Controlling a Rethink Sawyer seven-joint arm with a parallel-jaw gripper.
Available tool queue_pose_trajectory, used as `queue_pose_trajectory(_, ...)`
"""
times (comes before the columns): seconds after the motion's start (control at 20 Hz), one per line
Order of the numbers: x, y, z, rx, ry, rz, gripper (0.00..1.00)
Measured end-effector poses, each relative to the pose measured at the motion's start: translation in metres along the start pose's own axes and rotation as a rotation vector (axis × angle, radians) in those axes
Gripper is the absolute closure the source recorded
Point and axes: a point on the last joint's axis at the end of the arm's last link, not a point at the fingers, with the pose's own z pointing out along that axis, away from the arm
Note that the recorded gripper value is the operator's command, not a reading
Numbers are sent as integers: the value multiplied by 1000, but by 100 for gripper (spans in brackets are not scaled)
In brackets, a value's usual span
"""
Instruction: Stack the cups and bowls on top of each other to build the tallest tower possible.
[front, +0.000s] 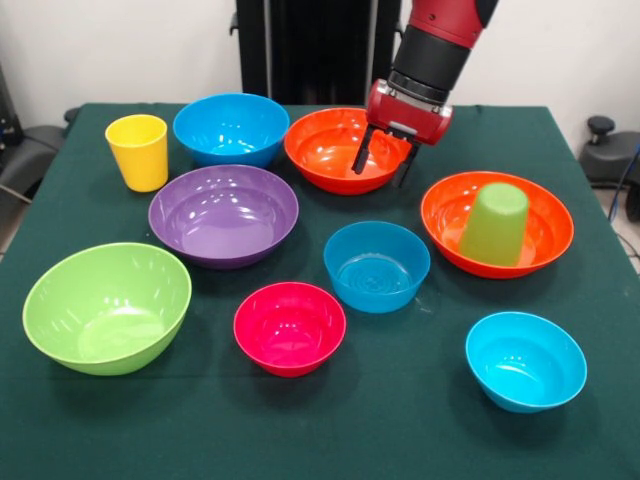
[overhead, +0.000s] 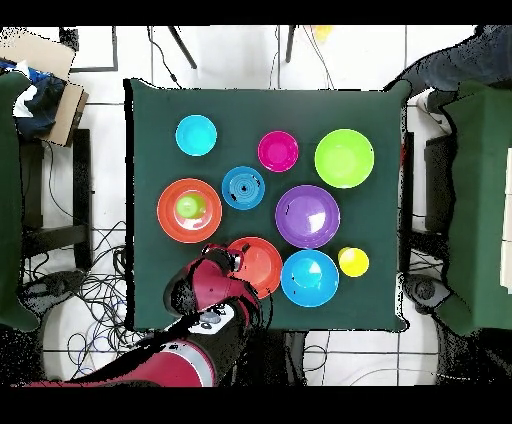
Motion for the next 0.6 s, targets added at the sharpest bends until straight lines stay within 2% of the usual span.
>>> queue_pose_trajectory(0.6, 0, 0, 0, 0, 0, 0, 0)
